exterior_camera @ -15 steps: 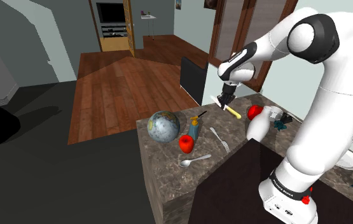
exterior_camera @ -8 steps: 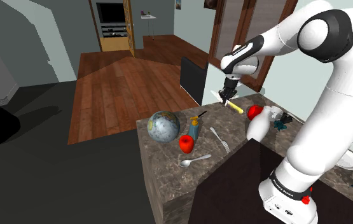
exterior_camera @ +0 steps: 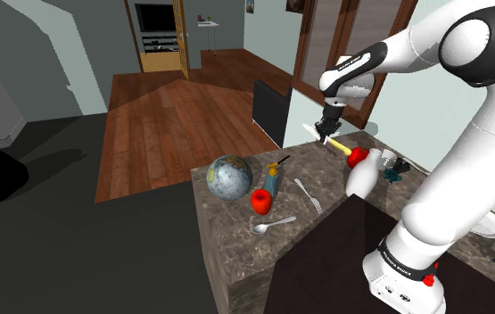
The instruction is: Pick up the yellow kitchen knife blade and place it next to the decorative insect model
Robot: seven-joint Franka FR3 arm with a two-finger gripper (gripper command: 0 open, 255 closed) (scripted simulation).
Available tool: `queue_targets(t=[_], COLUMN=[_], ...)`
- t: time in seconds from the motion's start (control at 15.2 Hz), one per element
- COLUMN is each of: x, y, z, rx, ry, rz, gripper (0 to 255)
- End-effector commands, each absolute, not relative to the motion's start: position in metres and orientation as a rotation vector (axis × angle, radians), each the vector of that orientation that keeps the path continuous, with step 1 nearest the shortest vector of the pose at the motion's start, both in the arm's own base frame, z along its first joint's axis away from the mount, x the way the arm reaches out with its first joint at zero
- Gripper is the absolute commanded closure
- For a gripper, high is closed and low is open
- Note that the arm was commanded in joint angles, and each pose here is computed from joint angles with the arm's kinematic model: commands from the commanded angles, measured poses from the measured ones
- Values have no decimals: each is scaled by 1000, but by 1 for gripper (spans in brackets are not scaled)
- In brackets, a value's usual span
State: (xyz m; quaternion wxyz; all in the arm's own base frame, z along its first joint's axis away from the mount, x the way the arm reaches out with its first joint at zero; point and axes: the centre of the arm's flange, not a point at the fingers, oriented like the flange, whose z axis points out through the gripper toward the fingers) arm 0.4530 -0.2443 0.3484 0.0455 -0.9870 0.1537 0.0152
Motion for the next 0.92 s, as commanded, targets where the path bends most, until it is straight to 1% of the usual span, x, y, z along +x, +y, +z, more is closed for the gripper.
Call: queue_targets(t=[0.0, 0.86], x=[431, 270], y=[-251, -310], z=[347, 347], rx=[-3014, -3014], ry=[468, 468], rz=[46, 46], gripper=[255, 255])
